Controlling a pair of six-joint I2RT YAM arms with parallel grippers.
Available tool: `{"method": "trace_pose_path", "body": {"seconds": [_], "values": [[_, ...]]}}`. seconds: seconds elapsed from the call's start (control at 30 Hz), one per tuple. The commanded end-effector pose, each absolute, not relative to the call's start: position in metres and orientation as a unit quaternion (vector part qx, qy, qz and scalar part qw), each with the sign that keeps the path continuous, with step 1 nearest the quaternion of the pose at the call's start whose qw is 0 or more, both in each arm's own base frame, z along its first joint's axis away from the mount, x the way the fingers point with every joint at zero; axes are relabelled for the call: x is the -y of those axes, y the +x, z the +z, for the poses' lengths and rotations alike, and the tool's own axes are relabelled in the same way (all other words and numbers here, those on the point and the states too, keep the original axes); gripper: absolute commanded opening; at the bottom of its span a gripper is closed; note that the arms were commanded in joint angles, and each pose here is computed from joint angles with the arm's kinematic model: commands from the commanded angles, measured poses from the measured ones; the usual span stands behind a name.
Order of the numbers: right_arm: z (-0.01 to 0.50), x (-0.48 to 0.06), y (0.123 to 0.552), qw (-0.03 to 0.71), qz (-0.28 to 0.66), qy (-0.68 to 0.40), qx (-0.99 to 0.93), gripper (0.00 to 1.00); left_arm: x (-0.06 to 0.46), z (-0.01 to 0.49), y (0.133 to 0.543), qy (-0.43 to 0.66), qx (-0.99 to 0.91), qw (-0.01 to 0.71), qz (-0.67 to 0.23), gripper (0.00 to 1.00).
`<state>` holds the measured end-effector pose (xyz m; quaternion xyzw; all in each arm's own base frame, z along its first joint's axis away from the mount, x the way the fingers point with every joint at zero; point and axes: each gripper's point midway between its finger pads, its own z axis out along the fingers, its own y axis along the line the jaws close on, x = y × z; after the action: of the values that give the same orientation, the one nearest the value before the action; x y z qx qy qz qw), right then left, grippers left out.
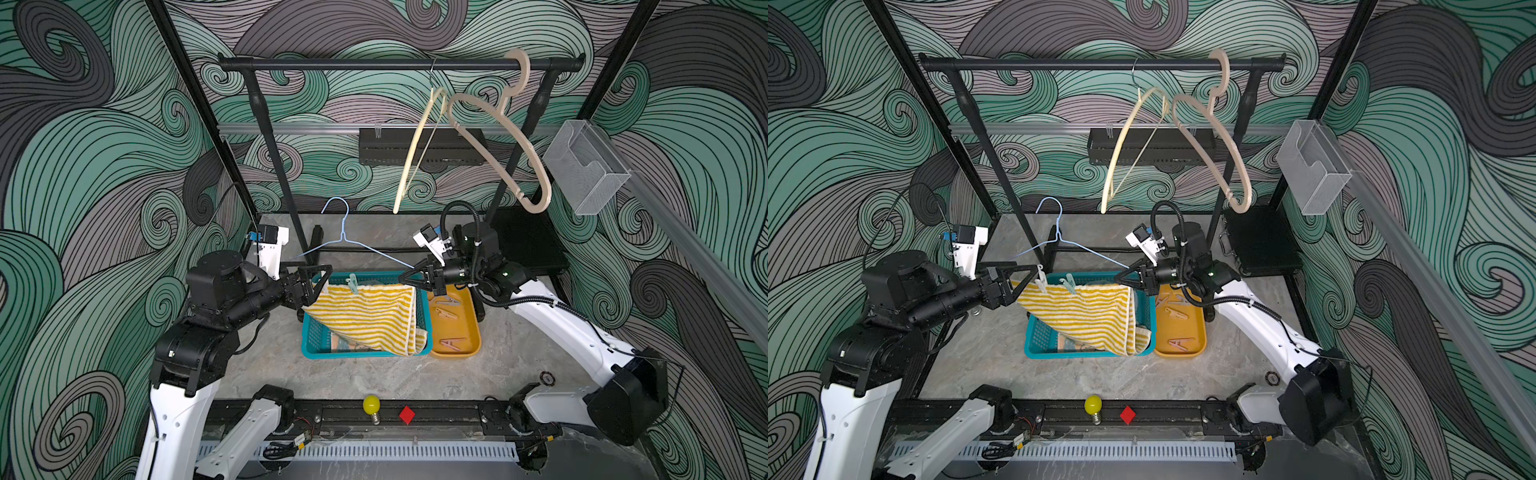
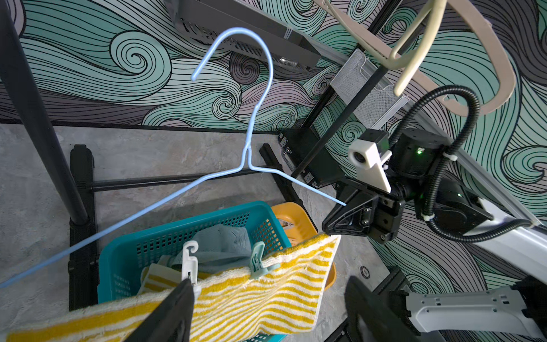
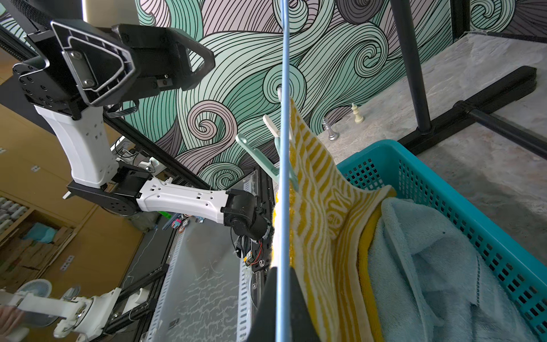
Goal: Remove the clothespins securing towels to the hanger
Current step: Pick up the hanger from the clothesline.
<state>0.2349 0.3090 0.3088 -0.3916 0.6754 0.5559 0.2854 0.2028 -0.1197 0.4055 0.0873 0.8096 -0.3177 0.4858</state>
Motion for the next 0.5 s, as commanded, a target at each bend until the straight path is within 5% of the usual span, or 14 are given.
{"method": "trace_pose_path", "body": {"seconds": [0.0,0.47], "values": [[0.328,-0.308,0.227,0.297,0.574,-0.443,-0.622,0.0,0.129,0.414,0.201,0.115,-0.793,0.494,-0.337,0.78],[0.312,-0.311,0.233,0.263,0.585,-0.449,-0.622,0.0,0.141,0.393,0.249,0.113,-0.81,0.475,-0.325,0.71]]}}
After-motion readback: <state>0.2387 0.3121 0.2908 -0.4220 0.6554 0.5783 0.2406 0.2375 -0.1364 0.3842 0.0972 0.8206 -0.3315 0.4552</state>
